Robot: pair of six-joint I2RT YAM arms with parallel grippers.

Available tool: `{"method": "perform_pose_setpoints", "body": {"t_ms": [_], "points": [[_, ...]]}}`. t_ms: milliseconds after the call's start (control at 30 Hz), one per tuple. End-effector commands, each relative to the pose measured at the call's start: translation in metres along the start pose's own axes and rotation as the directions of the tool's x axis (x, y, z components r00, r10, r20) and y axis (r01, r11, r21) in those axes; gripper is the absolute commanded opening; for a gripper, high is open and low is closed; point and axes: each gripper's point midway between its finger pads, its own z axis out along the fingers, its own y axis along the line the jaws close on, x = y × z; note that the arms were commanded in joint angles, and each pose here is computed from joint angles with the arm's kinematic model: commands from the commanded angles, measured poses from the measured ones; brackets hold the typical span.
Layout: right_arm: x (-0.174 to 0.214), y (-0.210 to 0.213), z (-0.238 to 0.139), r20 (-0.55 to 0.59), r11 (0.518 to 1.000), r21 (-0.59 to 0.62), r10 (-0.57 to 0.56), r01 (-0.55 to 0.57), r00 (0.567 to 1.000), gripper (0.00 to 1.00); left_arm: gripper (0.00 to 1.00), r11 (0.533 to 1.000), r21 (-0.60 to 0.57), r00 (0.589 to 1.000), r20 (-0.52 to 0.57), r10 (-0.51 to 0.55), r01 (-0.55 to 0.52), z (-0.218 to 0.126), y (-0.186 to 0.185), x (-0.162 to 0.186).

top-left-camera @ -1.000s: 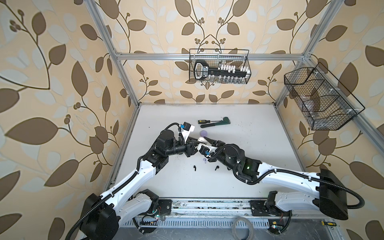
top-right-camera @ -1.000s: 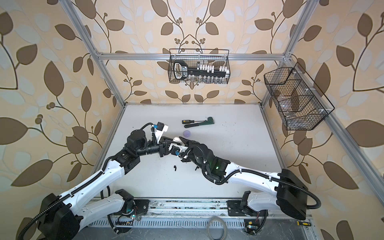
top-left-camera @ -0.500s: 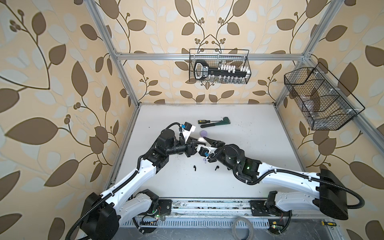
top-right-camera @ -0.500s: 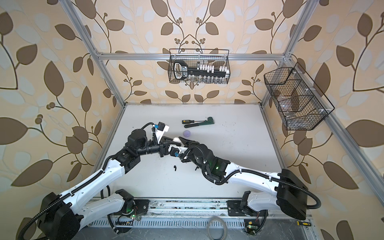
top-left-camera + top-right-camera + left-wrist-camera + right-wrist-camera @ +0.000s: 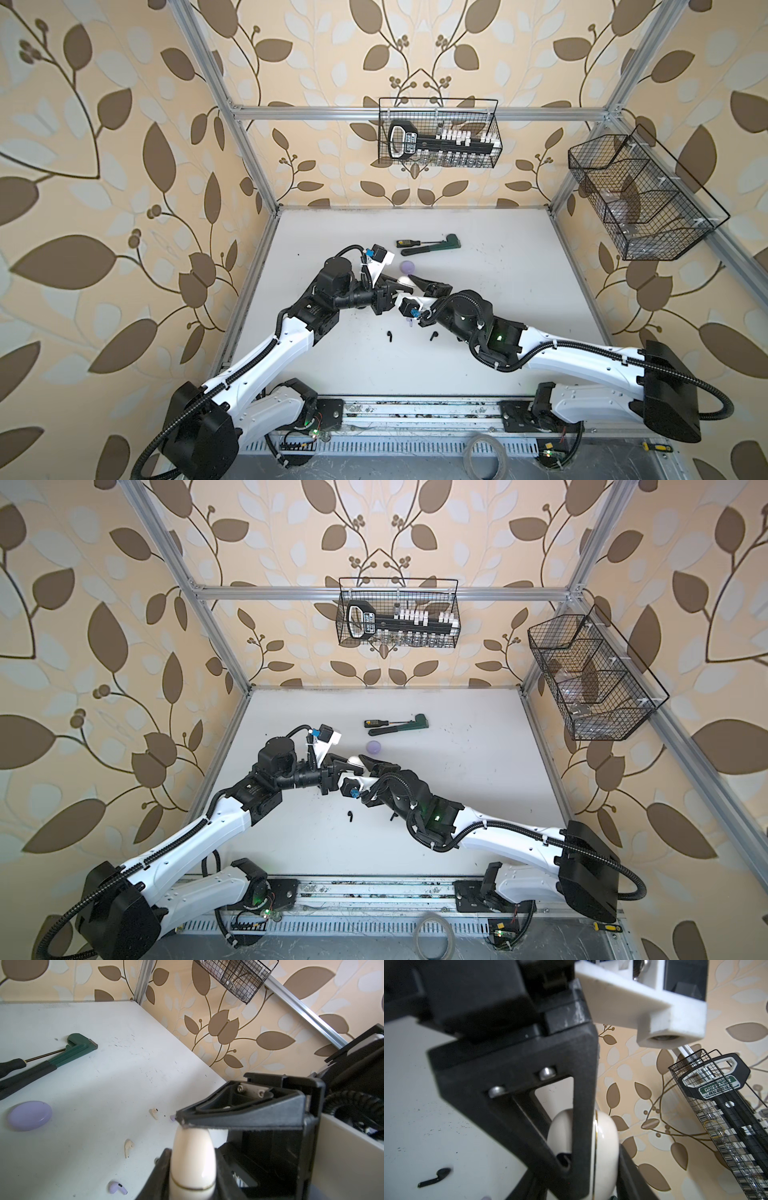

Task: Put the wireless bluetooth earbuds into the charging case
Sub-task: 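Close the left gripper on the cream case held by the right gripper, then open the right gripper and draw it back while the left gripper holds the case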

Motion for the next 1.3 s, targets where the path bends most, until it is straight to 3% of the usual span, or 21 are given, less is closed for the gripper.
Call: {"method": "perform_pose_setpoints", "body": {"t_ms": [0,33,200,267,333,467,533,667,767,933,1033,1100,1200,1267], "points": [[-0.012,-0.01,-0.006,0.049,0.999,0.037,-0.003,0.001,0.999,0.11,0.24,0.997,0.065,0.999,-0.013,0.045,-0.044,0.002,-0.017,-0.007],[-0.01,-0.01,-0.005,0.038,0.999,0.043,-0.008,0.007,0.999,0.11,0.15,0.997,0.066,0.999,-0.014,0.047,-0.046,0.002,-0.017,-0.006],[-0.009,-0.011,-0.005,0.032,0.999,0.052,-0.015,0.013,0.999,0.11,0.14,0.996,0.072,0.999,-0.014,0.053,-0.052,0.002,-0.019,-0.006],[-0.009,-0.012,-0.006,0.038,0.999,0.053,-0.008,0.006,0.999,0.14,0.08,0.996,0.075,0.998,-0.01,0.057,-0.057,0.002,-0.02,-0.006],[-0.011,-0.014,-0.008,0.044,0.998,0.053,0.014,-0.016,0.999,0.29,0.01,0.994,0.084,0.998,0.002,0.068,-0.068,0.001,-0.022,-0.008],[-0.015,-0.013,-0.023,0.094,0.997,0.028,0.069,-0.071,0.993,0.57,0.0,0.988,0.081,0.99,0.06,0.125,-0.129,-0.006,-0.027,-0.012],[-0.016,-0.011,-0.034,0.113,0.994,-0.003,0.105,-0.106,0.988,0.63,0.0,0.982,0.05,0.979,0.105,0.177,-0.183,-0.011,-0.026,-0.011],[-0.015,-0.012,-0.064,0.146,0.975,-0.06,0.219,-0.212,0.965,0.69,0.0,0.943,0.013,0.917,0.237,0.32,-0.332,-0.021,-0.025,-0.004],[-0.011,-0.011,-0.085,0.177,0.95,-0.073,0.312,-0.304,0.933,0.73,0.0,0.91,-0.016,0.863,0.309,0.398,-0.414,-0.026,-0.025,0.001],[-0.004,-0.02,-0.108,0.191,0.863,-0.079,0.505,-0.5,0.842,0.75,0.0,0.902,-0.092,0.837,0.345,0.426,-0.421,-0.027,-0.009,0.009],[0.0,-0.021,-0.114,0.175,0.779,-0.092,0.626,-0.621,0.76,0.75,0.0,0.926,-0.018,0.847,0.398,0.353,-0.378,-0.021,-0.013,0.014],[0.006,-0.018,-0.115,0.151,0.727,-0.098,0.685,-0.679,0.712,0.74,0.0,0.922,0.055,0.863,0.377,0.336,-0.383,-0.01,-0.021,0.031],[0.009,-0.012,-0.114,0.121,0.69,-0.114,0.724,-0.715,0.679,0.73,0.0,0.903,0.099,0.866,0.343,0.364,-0.419,-0.002,-0.02,0.055],[0.007,-0.013,-0.114,0.123,0.682,-0.12,0.731,-0.722,0.671,0.72,0.0,0.871,0.125,0.836,0.372,0.403,-0.475,-0.004,-0.029,0.054]]}}
